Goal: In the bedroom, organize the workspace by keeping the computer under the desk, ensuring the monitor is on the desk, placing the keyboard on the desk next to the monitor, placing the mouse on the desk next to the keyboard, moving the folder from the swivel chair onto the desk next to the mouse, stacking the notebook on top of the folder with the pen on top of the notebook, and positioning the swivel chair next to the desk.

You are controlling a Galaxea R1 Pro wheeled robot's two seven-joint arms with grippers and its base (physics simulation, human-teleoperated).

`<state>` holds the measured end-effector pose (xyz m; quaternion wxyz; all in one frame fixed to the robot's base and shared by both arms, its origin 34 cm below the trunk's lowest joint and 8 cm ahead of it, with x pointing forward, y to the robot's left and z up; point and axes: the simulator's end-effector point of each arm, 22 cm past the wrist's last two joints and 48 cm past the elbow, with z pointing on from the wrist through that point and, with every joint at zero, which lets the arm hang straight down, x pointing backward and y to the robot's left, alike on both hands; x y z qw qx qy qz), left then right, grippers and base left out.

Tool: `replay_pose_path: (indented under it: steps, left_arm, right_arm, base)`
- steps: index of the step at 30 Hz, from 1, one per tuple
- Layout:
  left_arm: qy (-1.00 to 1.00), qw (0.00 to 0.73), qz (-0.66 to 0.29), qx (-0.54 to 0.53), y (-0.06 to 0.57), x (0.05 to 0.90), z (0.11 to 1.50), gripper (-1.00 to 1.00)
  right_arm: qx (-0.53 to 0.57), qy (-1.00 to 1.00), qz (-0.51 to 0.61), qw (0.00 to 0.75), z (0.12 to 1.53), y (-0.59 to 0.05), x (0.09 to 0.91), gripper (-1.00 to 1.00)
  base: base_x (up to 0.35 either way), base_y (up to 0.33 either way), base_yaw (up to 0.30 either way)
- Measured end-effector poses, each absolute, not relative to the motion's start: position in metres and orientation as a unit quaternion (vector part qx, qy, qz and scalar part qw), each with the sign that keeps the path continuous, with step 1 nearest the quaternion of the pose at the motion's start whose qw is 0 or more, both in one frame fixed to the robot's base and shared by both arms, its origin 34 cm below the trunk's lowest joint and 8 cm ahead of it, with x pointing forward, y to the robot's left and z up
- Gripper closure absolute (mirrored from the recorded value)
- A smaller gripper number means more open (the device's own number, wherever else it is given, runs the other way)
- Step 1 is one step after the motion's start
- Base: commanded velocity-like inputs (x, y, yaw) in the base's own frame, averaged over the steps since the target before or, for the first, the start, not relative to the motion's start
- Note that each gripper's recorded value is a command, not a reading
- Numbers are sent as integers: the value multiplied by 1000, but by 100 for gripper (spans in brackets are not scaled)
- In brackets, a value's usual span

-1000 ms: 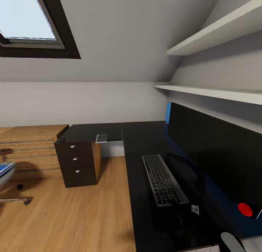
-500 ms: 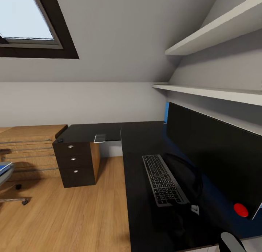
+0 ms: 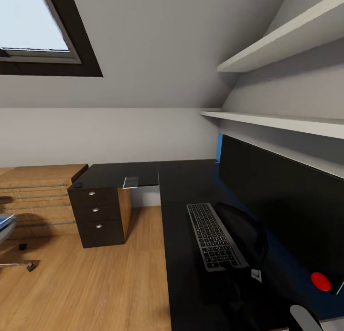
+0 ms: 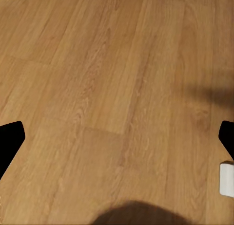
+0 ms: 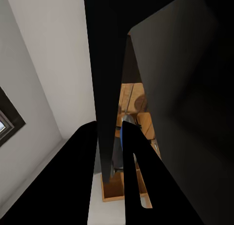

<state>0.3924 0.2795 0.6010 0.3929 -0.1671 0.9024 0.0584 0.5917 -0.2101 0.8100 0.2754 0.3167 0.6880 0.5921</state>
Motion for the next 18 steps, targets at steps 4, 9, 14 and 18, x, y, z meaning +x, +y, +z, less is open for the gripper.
replay_pose_path:
  steps: [4,9,14,18]
  left_arm:
    - [903,392,59,-167,280,391,600,-100]
    - [903,391,60,-167,280,391,599,-100]
    - [903,391,60,-167,280,391,599,-100]
    - [903,391,60,-167,280,391,599,-100]
  right_arm:
    - [317,688,592,275,810,-210,592,100]
    - [317,688,592,275,810,-210,592,100]
    - [316,688,592,276,810,-210,592,100]
    - [316,689,592,275,810,-210,592,100]
  base:
    - [8,0,0]
    - [1,0,0]
    - [0,0,0]
    - [0,0,0]
